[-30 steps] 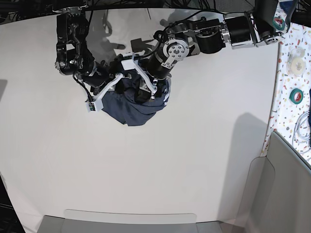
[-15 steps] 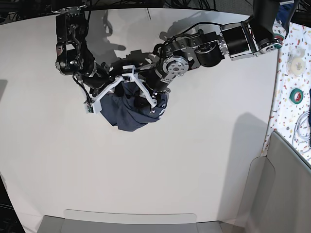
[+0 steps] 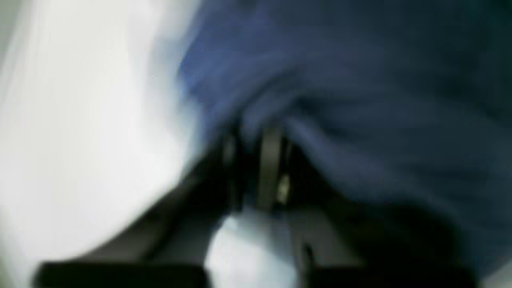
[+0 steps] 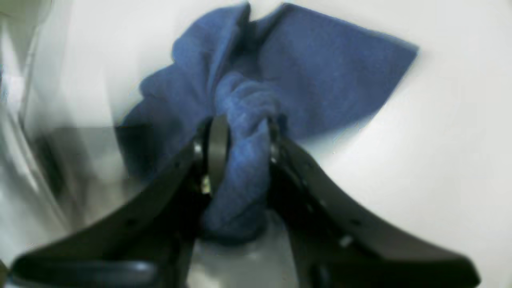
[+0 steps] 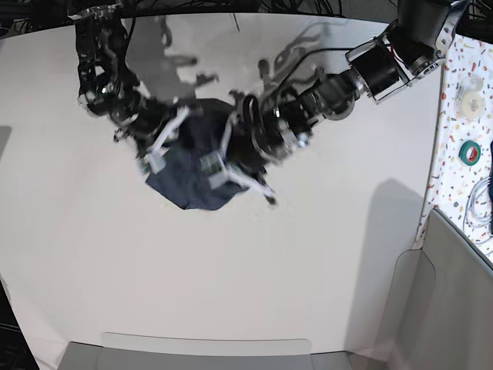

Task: Layout the t-shirt on the table in an organized manner, then fold the t-shirt properly
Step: 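Lower the shirt onto the table and open the left gripper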

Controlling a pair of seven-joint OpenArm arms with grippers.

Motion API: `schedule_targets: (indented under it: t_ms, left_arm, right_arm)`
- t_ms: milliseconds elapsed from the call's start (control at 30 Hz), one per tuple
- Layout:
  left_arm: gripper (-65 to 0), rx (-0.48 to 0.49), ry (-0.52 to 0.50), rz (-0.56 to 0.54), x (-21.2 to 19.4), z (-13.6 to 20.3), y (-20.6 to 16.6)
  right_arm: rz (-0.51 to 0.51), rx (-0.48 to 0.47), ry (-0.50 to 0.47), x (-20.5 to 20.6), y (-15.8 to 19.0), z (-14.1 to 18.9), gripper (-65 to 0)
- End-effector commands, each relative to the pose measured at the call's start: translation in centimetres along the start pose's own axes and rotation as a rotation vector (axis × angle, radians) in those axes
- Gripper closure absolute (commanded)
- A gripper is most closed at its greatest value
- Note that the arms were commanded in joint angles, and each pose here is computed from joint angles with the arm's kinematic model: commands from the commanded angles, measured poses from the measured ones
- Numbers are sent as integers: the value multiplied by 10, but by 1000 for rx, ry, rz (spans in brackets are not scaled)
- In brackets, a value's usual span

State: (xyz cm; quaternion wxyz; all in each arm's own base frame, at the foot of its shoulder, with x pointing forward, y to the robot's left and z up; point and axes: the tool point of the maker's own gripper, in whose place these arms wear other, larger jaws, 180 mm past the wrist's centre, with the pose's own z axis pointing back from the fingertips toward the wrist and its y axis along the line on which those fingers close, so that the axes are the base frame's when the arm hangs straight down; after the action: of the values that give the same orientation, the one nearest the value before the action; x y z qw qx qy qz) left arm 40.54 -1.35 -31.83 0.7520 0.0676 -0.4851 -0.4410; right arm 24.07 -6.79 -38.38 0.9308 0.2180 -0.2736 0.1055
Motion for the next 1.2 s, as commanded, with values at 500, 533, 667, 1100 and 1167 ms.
schedule_targets:
  t_ms: [500, 533, 667, 1100, 1167]
  left_arm:
    - [-2, 198, -40, -39, 9, 4, 61]
    - [-2, 197, -39, -38, 8, 4, 60]
    - [-2, 182, -27, -31, 1, 5, 52]
    - [-238, 203, -93, 318, 16, 103, 90]
    - [-262, 173, -10, 345, -13, 114, 79]
  right_arm:
    - [53, -16, 97, -23, -1, 9, 0]
    - [52, -15, 96, -23, 0, 9, 0]
    - [54, -16, 94, -22, 0, 9, 0]
    - [-1, -42, 4, -1, -11, 12, 0]
    - [-10, -35, -7, 2, -7, 10, 0]
